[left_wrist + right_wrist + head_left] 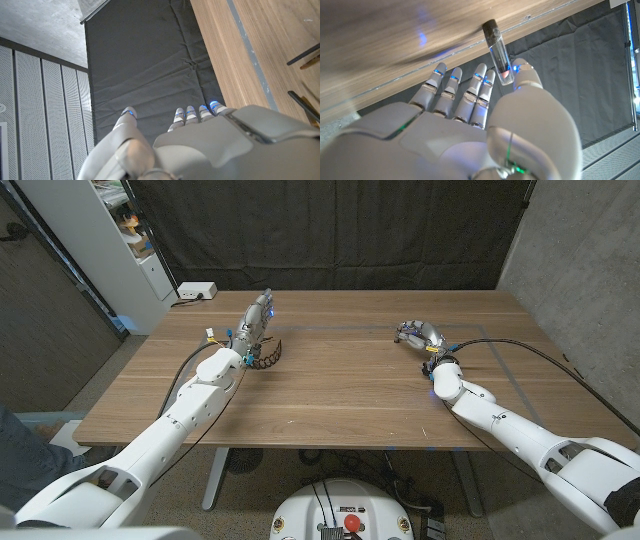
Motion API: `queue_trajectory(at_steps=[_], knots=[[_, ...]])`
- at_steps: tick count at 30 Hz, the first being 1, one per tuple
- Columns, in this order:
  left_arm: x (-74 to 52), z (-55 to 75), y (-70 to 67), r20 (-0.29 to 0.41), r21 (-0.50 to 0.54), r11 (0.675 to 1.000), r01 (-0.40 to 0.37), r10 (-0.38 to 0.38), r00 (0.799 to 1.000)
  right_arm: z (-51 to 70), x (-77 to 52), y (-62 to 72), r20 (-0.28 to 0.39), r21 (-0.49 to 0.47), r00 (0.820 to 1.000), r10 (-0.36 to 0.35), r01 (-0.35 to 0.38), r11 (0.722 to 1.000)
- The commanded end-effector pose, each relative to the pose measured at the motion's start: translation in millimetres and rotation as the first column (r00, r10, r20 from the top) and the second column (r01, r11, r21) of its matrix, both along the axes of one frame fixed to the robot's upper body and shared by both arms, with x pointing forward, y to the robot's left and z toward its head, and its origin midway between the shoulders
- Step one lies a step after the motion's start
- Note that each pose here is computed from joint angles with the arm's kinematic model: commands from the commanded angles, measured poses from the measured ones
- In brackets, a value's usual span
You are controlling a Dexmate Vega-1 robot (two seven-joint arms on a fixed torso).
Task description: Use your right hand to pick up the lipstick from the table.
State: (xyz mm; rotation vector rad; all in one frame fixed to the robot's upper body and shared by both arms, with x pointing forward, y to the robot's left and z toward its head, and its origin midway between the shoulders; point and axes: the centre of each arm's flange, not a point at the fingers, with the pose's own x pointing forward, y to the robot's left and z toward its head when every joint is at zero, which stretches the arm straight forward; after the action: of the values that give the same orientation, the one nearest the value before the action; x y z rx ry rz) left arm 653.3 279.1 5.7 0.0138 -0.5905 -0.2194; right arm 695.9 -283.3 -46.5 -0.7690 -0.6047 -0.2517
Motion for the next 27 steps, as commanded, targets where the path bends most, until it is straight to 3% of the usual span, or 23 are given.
queue_trajectory(at_steps=[1, 27], knots=[[1.5, -0.6, 1.9, -0.006, 0.004, 1.000, 0.004, -0.004, 1.000, -4.0, 1.1, 1.6, 0.001, 0.011, 1.000, -0.019, 0.019, 1.000], [9.0, -1.6, 2.5, -0.017, -0.003, 1.000, 0.001, -0.001, 1.000, -2.8, 8.2, 4.3, 0.020, 0.031, 0.997, -0.078, 0.077, 0.997]])
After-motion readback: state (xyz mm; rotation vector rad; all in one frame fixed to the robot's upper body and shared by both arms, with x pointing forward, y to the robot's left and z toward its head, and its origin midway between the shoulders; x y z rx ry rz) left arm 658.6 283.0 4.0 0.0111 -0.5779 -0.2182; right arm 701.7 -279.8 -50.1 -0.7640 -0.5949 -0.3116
